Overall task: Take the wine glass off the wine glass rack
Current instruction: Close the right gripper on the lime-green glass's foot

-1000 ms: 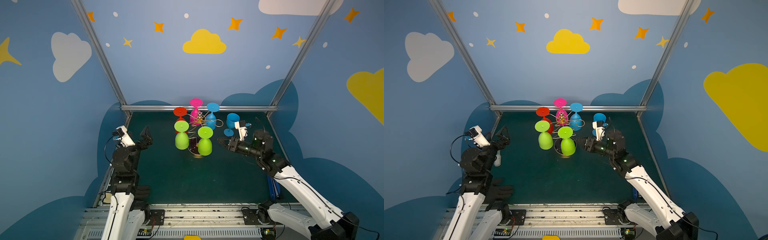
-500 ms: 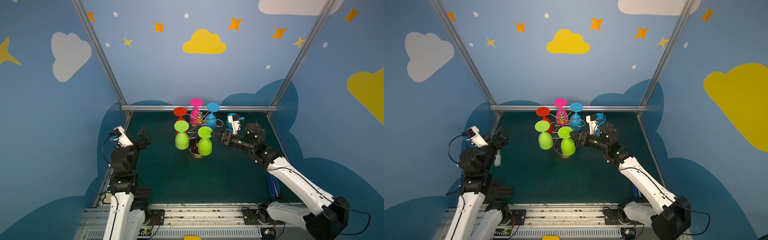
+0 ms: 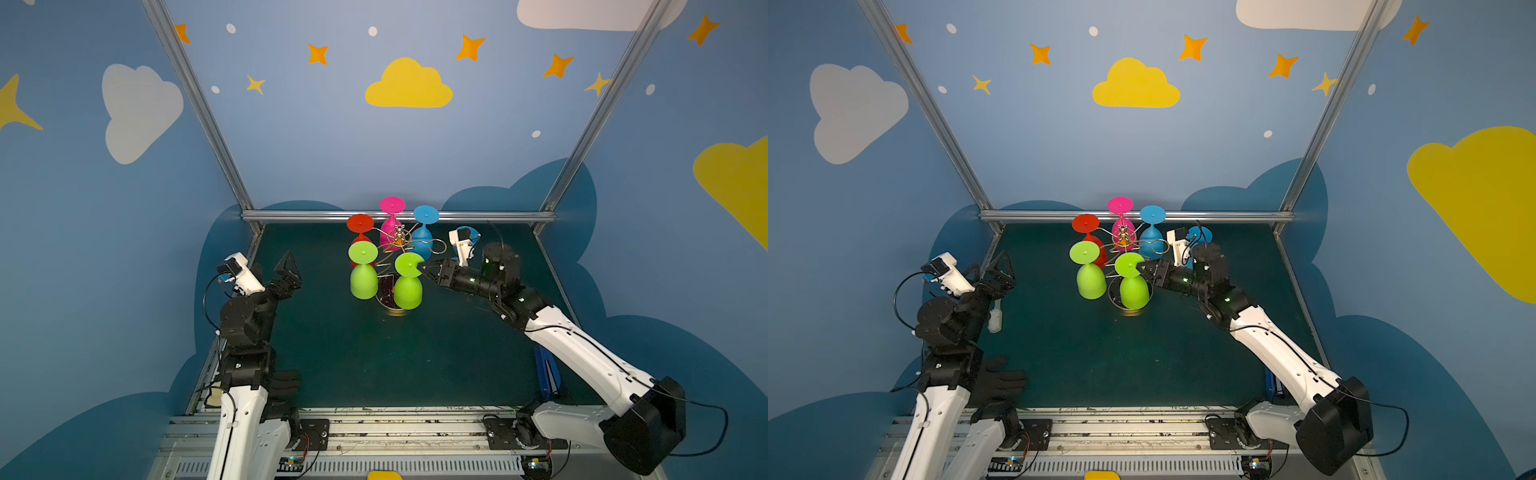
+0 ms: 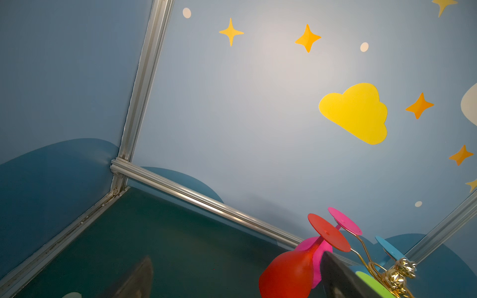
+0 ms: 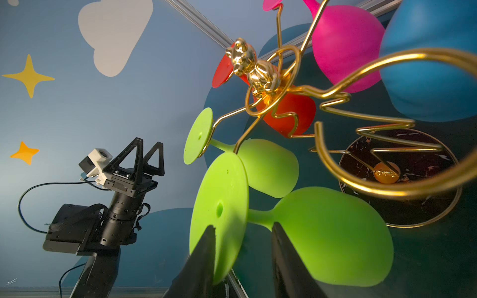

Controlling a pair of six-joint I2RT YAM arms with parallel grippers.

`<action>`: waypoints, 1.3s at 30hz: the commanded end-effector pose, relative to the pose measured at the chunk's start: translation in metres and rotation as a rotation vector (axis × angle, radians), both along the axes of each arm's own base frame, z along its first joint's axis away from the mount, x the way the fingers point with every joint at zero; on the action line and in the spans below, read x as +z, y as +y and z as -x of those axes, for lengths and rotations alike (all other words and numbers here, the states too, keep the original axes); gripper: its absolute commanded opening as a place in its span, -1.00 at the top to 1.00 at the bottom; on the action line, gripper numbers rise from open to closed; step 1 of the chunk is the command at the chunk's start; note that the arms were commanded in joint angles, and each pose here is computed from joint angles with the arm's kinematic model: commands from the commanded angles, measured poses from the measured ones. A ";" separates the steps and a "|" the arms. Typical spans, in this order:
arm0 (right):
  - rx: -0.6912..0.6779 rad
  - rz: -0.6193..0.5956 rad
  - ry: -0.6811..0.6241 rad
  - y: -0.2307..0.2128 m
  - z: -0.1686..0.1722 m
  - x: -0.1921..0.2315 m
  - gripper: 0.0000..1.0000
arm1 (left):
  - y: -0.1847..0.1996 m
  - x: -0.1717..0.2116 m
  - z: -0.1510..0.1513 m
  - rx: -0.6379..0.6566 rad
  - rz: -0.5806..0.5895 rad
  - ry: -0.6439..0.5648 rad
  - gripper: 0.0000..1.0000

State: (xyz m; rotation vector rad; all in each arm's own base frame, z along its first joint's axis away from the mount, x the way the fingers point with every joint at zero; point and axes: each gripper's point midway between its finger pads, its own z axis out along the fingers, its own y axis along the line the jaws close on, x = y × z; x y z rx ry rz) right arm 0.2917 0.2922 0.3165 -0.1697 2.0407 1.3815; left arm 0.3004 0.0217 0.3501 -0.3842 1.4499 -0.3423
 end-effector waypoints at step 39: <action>0.030 -0.223 -0.036 0.008 -0.007 0.068 1.00 | 0.001 0.007 0.004 0.002 -0.004 -0.028 -0.99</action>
